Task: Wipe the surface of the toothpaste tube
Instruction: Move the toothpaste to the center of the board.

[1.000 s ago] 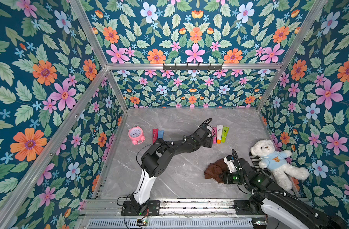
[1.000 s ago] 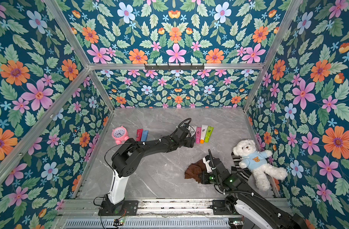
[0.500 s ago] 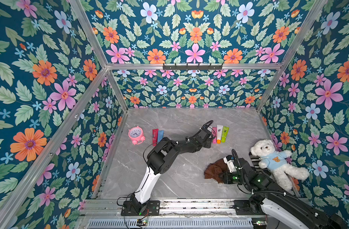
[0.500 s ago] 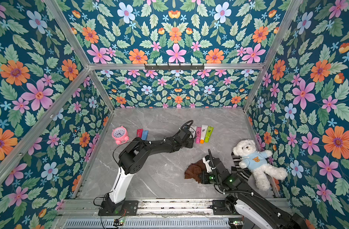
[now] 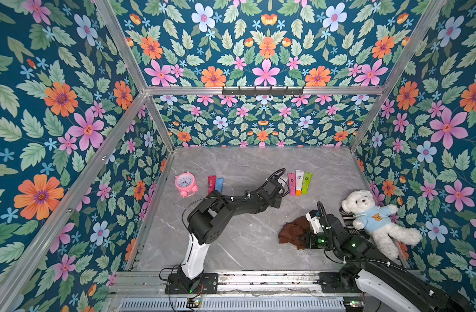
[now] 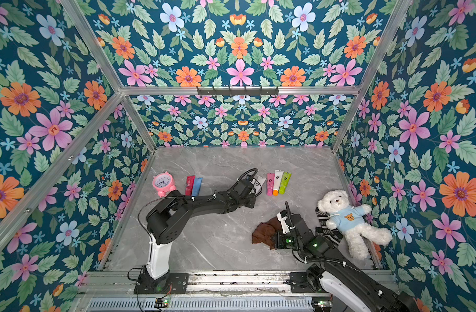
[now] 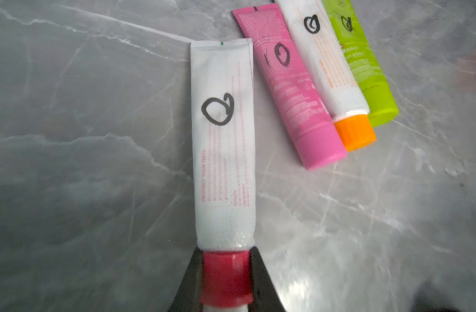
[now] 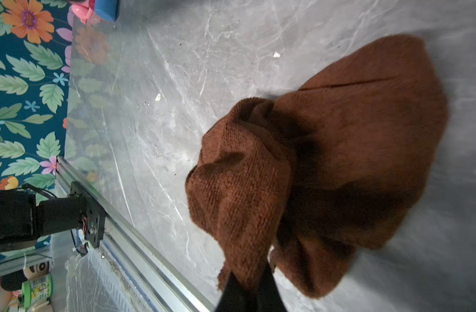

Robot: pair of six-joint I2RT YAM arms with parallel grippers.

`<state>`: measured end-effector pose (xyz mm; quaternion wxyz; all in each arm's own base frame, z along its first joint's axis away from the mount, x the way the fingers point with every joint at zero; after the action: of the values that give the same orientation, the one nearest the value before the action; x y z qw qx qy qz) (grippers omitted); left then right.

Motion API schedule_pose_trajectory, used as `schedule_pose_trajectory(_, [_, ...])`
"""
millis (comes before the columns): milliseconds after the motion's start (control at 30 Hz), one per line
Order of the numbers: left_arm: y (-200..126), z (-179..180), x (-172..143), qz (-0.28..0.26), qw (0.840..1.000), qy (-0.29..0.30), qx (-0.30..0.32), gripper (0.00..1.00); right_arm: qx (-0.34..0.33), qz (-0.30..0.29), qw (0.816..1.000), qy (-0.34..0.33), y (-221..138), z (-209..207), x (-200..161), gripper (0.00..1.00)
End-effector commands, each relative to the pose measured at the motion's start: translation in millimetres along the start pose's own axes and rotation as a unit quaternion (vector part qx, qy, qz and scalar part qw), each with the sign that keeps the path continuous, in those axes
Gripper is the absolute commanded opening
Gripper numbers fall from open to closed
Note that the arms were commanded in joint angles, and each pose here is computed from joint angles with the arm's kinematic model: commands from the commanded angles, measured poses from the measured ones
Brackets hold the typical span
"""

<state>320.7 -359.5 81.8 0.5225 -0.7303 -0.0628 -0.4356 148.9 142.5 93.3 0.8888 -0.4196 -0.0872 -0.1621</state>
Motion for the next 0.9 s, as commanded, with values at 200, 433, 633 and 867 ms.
schedule_pose_trajectory(200, [-93.8,-0.6,-59.1,0.016,0.995,0.092,-0.019,0.05,0.044,-0.011,0.999,-0.023,-8.5,34.6,51.3,0.0])
schedule_pose_trajectory(433, [-128.0,1.6,-117.7,0.022,0.993,0.115,-0.015,0.03,0.065,0.003,0.997,-0.053,12.8,67.9,95.0,0.0])
schedule_pose_trajectory(633, [-133.5,3.4,-141.5,0.001,0.993,0.113,-0.013,0.0,0.025,0.028,0.997,-0.072,55.7,67.9,111.7,0.0])
schedule_pose_trajectory(867, [-124.8,-6.7,-146.9,0.014,0.99,0.136,-0.028,0.0,0.003,0.066,0.992,-0.111,114.1,84.1,89.5,0.0])
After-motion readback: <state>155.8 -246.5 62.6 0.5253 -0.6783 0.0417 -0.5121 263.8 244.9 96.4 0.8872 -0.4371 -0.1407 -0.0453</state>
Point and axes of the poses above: each gripper's point midway between its finger pads, its own y axis out along the fingers, its own z axis along the line the jaws close on, x = y × z, the point moved 4 cm from there along -y, back along the fingers, and after that the axes turned 9 degrees about y, right-handed, at the moved point
